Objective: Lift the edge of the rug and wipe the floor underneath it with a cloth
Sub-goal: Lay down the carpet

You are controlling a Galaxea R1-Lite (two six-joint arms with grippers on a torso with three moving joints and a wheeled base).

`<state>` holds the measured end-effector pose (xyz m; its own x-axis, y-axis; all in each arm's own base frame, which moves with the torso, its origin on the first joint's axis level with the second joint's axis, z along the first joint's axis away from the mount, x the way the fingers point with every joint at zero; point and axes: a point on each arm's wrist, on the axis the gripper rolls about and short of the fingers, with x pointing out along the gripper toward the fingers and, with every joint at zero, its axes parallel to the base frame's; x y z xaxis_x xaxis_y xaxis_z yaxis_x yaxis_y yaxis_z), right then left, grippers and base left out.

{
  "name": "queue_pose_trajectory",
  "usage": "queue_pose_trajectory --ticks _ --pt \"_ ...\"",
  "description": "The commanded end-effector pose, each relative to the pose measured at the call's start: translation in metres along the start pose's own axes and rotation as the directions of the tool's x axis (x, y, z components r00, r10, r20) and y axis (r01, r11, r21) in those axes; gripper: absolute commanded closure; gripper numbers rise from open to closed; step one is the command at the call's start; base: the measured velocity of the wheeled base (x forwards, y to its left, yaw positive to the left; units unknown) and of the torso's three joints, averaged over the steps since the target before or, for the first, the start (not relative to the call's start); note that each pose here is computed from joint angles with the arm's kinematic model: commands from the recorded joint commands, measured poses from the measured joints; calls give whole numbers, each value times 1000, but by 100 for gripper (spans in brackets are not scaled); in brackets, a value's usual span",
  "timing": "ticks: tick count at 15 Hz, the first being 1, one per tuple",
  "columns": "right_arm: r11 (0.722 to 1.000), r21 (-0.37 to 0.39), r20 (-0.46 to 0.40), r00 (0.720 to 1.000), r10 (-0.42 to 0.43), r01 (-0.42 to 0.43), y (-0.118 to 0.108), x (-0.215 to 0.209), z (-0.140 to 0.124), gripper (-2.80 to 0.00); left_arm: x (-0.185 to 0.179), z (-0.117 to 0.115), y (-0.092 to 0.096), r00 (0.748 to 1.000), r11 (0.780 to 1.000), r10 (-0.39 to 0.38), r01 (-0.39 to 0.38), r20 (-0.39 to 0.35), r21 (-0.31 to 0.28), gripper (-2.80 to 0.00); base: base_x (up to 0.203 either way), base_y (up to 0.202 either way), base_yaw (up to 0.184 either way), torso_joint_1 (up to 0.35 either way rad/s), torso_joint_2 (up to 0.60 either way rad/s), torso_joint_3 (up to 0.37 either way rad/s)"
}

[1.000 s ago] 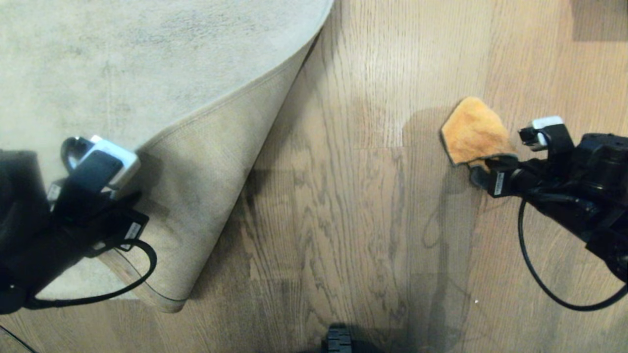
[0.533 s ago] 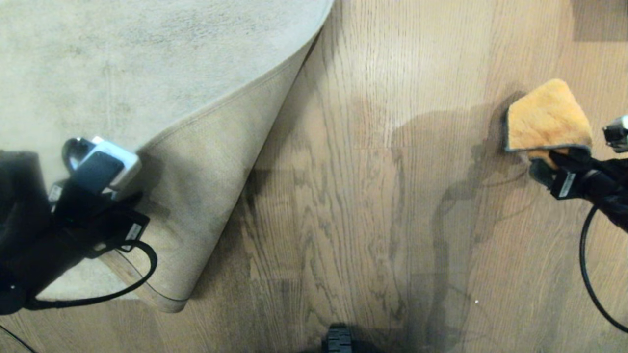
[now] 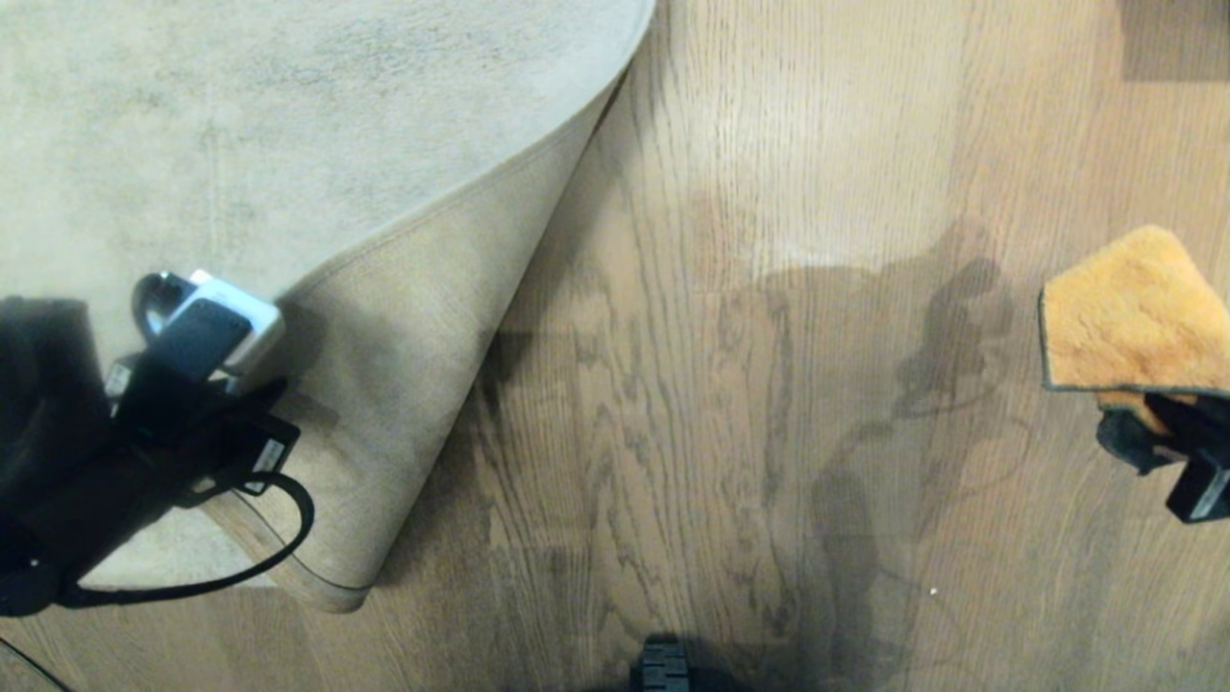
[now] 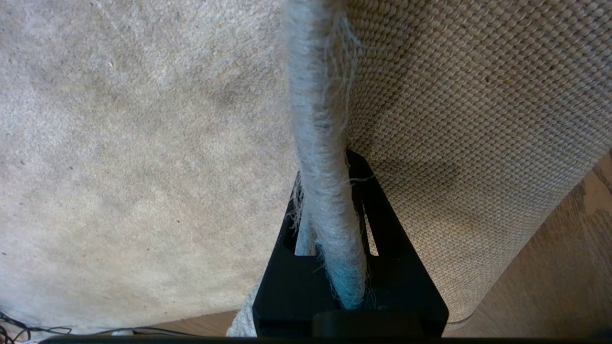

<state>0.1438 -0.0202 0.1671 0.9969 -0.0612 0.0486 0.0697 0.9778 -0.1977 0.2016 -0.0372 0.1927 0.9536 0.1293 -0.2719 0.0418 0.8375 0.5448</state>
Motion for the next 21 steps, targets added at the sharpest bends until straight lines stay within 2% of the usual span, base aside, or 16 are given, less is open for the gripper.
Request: queue_pose_trajectory --ticks 1,3,8,14,17,21 --pt "1000 -4 35 999 29 -29 4 -25 -3 0 1 0 0 1000 1000 1 -1 -1 3 0 0 0 0 0 0 0" --pt "996 -2 38 996 84 -84 8 -40 -10 0 1 0 0 1000 1000 1 -1 -1 3 0 0 0 0 0 0 0" --pt "987 5 -1 987 162 -162 15 -79 -17 0 1 0 0 1000 1000 5 -5 -2 2 0 0 0 0 0 0 0" --pt "980 16 -35 979 200 -199 25 -136 -43 0 0 0 0 1000 1000 4 -4 2 2 0 0 0 0 0 0 0" --pt "969 29 -91 964 248 -247 29 -145 -57 0 0 -1 -1 1000 1000 3 -3 -1 2 0 0 0 0 0 0 0" --pt "977 26 -154 965 213 -212 27 -146 -63 0 -2 -11 -5 1000 1000 -13 13 -28 14 0 0 0 0 0 0 0"
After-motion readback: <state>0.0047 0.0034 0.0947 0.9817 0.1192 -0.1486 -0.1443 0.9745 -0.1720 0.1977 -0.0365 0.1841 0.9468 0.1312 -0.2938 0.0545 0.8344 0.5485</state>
